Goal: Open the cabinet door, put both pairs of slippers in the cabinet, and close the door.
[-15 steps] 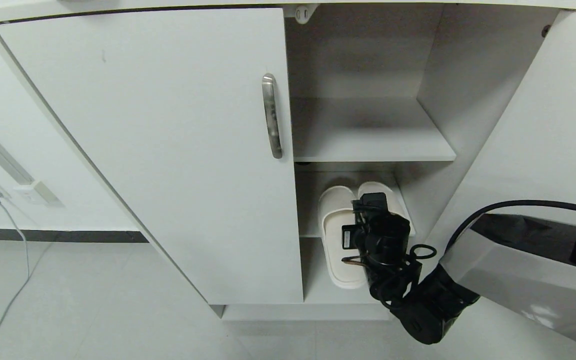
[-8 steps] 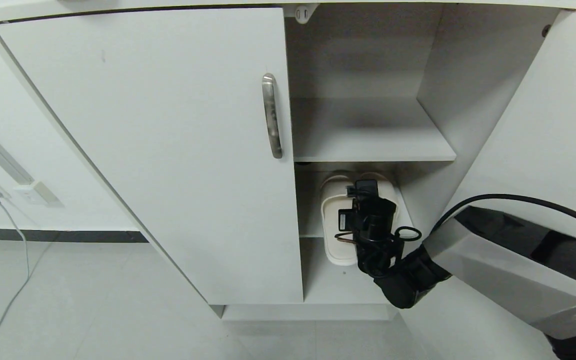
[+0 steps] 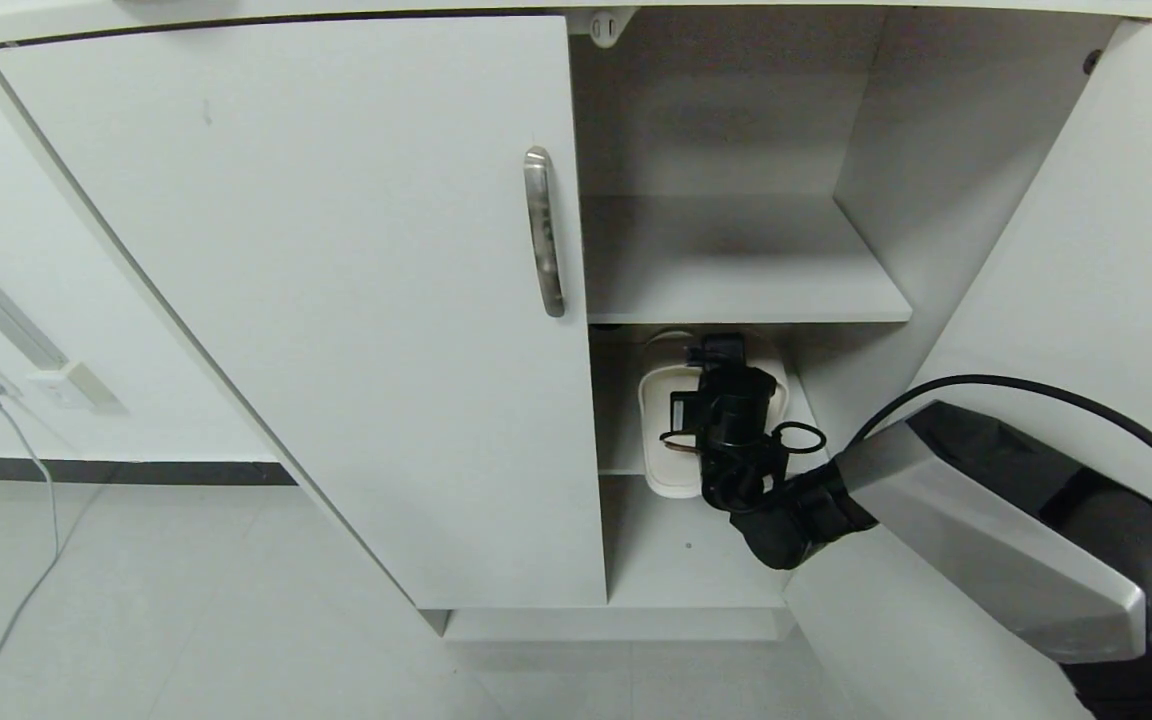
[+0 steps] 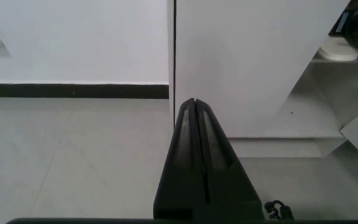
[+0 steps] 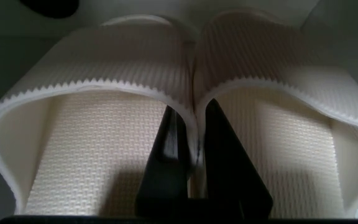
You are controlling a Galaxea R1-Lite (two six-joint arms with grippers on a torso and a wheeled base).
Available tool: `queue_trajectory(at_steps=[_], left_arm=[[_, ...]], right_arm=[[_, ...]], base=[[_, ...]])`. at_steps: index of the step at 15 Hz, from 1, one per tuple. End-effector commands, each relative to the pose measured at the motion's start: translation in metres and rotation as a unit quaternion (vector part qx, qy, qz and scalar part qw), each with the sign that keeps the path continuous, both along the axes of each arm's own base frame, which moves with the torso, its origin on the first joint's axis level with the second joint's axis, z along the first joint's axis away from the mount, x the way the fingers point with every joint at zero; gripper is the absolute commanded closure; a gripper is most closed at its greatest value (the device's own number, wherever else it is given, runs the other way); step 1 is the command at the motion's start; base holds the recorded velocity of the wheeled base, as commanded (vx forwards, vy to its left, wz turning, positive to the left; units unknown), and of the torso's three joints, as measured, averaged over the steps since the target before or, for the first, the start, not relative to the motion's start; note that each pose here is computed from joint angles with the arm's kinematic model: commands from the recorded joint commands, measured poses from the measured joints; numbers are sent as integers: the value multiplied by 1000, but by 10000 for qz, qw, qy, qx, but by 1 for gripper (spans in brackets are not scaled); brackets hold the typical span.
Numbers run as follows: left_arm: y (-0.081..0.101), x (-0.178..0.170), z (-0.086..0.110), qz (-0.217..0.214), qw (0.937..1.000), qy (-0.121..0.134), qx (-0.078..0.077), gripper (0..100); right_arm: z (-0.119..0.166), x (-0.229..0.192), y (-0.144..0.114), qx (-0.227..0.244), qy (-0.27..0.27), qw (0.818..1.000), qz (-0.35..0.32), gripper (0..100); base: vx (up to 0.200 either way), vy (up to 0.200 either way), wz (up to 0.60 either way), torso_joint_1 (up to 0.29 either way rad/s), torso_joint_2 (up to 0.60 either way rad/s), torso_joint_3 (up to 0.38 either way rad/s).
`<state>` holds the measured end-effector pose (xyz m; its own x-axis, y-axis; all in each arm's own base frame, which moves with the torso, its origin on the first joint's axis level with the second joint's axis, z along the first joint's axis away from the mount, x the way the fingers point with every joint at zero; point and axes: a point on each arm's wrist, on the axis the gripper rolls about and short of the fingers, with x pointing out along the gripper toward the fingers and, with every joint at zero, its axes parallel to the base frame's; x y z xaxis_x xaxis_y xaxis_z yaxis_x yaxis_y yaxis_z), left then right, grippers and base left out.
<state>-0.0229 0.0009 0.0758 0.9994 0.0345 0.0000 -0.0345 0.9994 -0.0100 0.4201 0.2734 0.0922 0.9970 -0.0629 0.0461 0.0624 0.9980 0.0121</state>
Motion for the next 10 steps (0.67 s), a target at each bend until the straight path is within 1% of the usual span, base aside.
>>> queue_trajectory(at_steps=[1,5,10], left_arm=[[0,0,0,4,10000,8,4,100],[0,0,0,4,10000,8,-4,100],[0,0,0,4,10000,8,-4,100]], right_arm=[[-1,6,-1,32,-49,10000,-42,100],[-7,17,-4,27,-43,9999,-127,100],[-10,20,-4,8,7,9999,-141,100]], base=[[0,0,0,0,0,0],[0,0,0,0,0,0],[0,0,0,0,0,0]])
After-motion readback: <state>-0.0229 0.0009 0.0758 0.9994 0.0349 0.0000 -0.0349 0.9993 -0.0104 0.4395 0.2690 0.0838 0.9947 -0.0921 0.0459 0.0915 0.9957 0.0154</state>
